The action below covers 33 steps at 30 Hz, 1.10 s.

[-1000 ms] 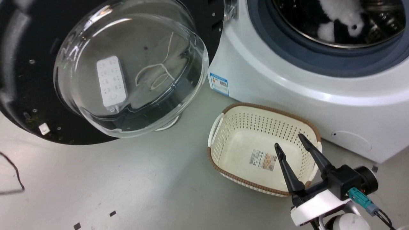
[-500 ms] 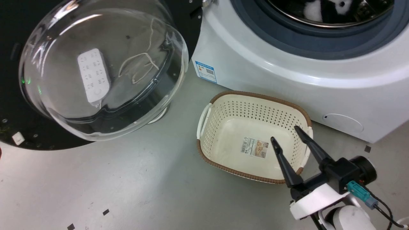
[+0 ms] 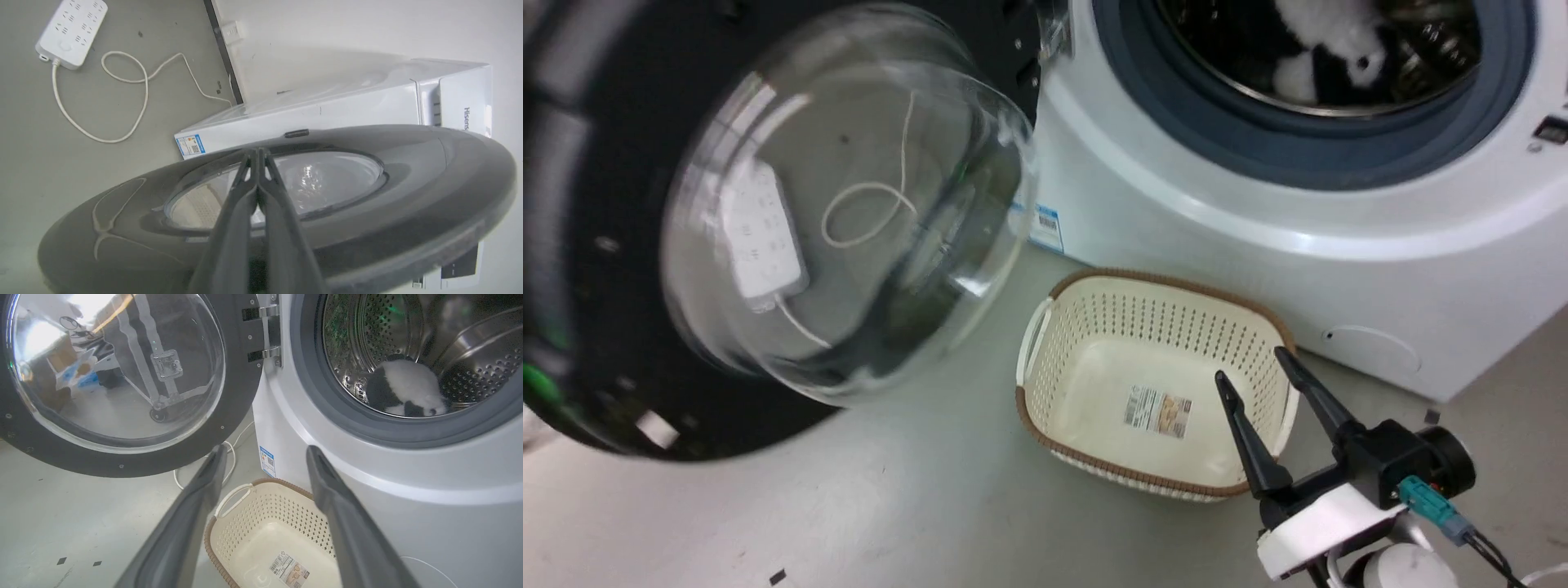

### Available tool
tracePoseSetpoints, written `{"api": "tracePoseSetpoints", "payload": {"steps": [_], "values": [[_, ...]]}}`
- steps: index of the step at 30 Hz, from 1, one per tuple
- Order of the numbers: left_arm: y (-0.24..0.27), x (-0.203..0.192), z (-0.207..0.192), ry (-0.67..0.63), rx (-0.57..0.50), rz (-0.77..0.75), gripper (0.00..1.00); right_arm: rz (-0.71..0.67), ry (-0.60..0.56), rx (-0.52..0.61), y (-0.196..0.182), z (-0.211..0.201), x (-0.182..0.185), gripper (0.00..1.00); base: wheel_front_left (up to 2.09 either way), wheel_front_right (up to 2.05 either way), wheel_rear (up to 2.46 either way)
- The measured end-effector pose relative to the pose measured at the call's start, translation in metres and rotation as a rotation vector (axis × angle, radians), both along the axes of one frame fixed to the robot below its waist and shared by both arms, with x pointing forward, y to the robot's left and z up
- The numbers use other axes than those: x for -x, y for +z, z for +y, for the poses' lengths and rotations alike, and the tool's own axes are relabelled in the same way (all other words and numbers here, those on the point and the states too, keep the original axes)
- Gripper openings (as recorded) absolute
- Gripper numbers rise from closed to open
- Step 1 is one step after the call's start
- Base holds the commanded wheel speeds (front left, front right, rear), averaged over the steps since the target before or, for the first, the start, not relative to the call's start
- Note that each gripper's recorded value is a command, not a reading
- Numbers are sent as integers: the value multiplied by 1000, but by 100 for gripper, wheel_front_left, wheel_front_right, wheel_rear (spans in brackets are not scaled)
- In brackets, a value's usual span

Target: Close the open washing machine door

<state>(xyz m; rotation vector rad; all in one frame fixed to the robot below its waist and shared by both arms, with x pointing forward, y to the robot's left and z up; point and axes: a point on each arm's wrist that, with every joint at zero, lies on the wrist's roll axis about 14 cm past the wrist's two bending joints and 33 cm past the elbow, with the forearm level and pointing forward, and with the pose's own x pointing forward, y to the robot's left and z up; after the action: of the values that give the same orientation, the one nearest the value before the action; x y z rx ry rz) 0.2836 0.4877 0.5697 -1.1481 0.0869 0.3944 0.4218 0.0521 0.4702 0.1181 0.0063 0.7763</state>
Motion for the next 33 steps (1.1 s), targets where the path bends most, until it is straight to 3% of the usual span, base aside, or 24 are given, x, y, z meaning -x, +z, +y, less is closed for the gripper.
{"api": "tracePoseSetpoints", "payload": {"steps": [4,11,24,28,29,33], "values": [[-7,2,-41,-149,59,-29,0,-20,-7,-9,13,1,8,100,0,0,0],[-4,22,-98,-327,55,-71,0,-64,-22,-24,36,1,21,100,0,0,0],[-35,12,-253,-704,195,-81,0,-75,-200,-15,41,-58,22,100,0,0,0],[-42,-2,-296,-765,303,-122,0,-79,-256,-3,41,-79,22,100,0,0,0],[-49,-20,-340,-818,399,-156,0,-78,-334,5,39,-107,22,100,0,0,0],[-57,-39,-383,-874,469,-163,0,-69,-415,28,34,-137,23,100,0,0,0]]}}
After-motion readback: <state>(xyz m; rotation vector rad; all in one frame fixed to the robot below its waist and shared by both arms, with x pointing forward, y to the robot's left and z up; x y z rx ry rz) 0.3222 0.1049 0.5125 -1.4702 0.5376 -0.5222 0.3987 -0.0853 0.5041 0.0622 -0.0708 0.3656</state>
